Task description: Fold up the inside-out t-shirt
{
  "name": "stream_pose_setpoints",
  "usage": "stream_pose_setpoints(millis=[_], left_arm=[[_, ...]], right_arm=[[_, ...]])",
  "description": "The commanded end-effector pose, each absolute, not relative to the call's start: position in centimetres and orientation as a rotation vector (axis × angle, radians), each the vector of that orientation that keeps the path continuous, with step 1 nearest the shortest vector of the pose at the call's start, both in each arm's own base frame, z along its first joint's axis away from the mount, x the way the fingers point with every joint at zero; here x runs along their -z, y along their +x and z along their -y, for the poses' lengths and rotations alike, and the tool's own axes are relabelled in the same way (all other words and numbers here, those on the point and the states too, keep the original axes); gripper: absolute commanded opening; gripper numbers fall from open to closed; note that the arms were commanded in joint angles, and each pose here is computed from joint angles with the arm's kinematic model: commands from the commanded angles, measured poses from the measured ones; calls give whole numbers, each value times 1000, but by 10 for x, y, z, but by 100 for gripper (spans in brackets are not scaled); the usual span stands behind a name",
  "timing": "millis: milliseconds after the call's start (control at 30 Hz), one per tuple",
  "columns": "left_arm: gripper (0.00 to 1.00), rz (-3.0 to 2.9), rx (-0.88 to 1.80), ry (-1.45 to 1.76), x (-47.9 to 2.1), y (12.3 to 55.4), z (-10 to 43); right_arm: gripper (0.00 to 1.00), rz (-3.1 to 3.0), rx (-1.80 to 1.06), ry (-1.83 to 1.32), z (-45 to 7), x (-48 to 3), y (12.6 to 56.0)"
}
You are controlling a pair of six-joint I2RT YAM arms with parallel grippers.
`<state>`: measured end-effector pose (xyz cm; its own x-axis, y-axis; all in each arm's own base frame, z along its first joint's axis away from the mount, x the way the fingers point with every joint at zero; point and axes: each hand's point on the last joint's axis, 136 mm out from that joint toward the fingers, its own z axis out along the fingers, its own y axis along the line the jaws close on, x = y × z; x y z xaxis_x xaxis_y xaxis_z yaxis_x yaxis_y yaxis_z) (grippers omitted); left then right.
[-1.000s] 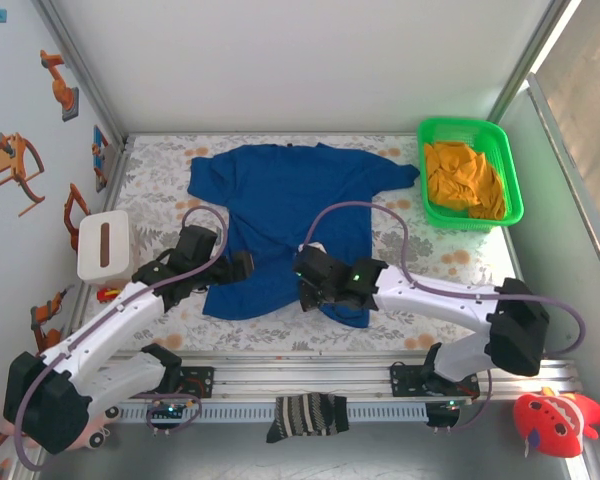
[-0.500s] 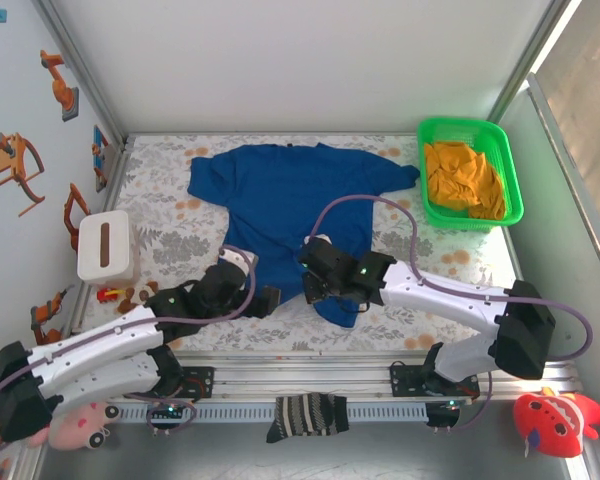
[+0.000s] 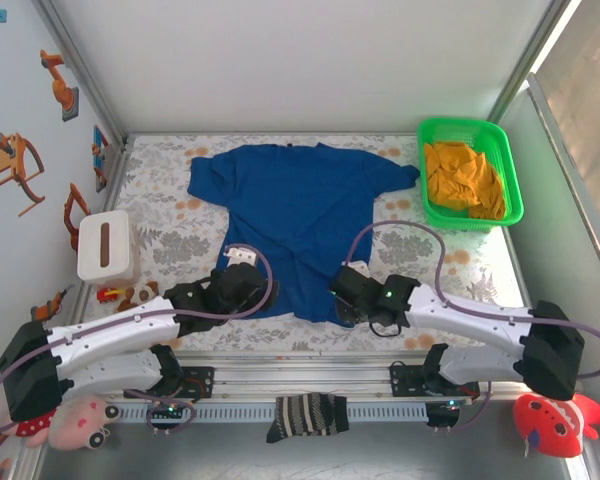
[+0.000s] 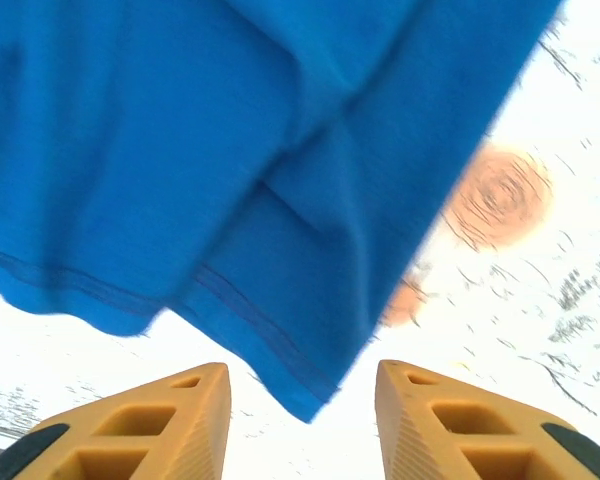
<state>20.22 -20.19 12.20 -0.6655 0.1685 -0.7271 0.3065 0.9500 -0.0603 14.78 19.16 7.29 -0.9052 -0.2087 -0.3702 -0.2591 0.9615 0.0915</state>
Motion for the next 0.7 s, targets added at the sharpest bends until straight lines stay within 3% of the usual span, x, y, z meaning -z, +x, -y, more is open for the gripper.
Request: stream_pose_setpoints(millis=[0, 300, 433, 533, 567, 667], left_arm=[[96, -2275, 227, 287, -140, 207, 199], [96, -2288, 227, 281, -140, 206, 199], [96, -2285, 230, 272, -141, 207, 198], [96, -2281, 232, 266, -142, 208, 198], [96, -2282, 235, 267, -142, 208, 198], [96, -2284, 239, 261, -142, 209, 197]], right_arm=[[42, -2760, -152, -222, -173, -64, 145], [43, -2807, -224, -224, -200, -37, 146], [32, -2801, -173, -216, -197, -30, 152], [12, -2803, -166, -190, -191, -29, 153], [1, -2804, -168, -179, -187, -28, 153], [0, -2794, -159, -143, -173, -33, 155]])
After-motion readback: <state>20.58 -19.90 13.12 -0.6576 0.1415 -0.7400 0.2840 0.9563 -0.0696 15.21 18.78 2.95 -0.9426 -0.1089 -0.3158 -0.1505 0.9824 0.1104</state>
